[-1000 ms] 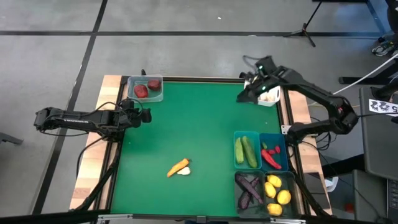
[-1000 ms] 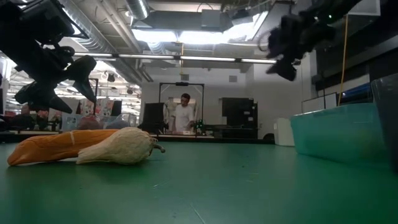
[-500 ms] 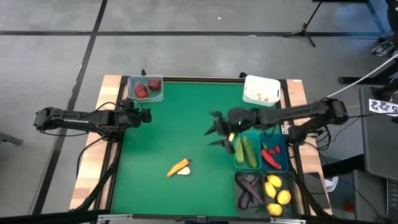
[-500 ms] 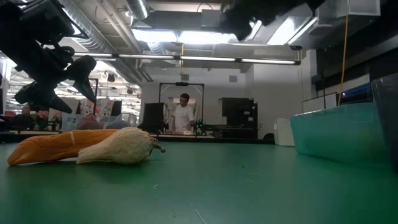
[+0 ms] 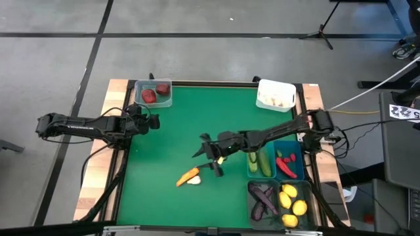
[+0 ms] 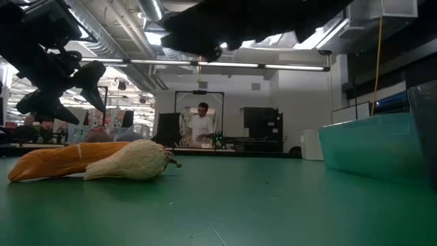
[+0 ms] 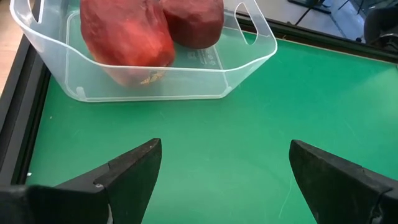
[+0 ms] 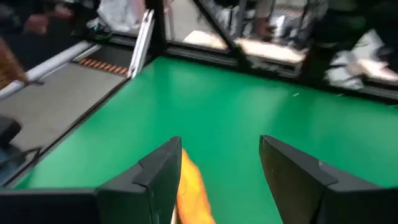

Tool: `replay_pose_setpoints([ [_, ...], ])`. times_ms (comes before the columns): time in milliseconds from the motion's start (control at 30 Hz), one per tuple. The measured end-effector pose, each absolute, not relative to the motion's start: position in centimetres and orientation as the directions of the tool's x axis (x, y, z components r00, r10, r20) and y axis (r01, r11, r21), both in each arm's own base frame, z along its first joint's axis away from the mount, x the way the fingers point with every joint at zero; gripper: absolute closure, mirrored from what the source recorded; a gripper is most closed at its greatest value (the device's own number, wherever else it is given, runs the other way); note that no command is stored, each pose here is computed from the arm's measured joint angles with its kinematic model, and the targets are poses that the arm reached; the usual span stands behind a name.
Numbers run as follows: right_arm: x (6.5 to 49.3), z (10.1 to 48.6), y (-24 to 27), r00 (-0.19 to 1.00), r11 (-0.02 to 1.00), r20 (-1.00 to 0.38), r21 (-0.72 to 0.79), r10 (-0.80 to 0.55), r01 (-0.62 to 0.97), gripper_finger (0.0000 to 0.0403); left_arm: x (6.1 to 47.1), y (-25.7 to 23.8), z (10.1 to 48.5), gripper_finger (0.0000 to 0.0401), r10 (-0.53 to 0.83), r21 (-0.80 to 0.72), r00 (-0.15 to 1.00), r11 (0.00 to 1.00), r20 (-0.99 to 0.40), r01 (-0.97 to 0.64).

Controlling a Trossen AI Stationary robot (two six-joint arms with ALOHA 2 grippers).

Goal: Sort produce into baskets
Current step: Put the orange pepper into the blue bin

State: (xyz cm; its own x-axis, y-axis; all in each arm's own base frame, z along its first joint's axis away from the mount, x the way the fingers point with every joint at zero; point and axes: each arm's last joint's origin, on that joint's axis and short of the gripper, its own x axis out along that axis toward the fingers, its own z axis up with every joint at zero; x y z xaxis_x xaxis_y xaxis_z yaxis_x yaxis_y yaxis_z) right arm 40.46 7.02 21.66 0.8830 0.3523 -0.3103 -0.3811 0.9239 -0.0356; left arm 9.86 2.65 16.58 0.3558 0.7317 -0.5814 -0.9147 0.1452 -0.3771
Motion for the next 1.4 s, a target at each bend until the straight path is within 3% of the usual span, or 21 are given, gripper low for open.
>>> replay_pose_setpoints([
  [500, 46.6, 17.7, 10.8, 0.791, 0.857, -0.373, 0.022, 0.486, -0.516, 0.0189, 10.1, 2.7, 16.3, 0.0056, 0.731, -0.350, 0.338, 0.145, -0.592, -0.925],
  [1033, 48.1, 12.1, 9.3, 0.775, 0.892, -0.481, 0.035, 0.410, -0.450, 0.0189, 10.1, 2.7, 16.3, 0.0056, 0.731, -0.351, 0.339, 0.145, -0.592, -0.925],
  [1400, 48.0, 11.2, 7.8, 0.746, 0.906, -0.546, 0.062, 0.382, -0.418, 0.0189, 10.1, 2.7, 16.3, 0.0056, 0.730, -0.353, 0.339, 0.143, -0.593, -0.925],
])
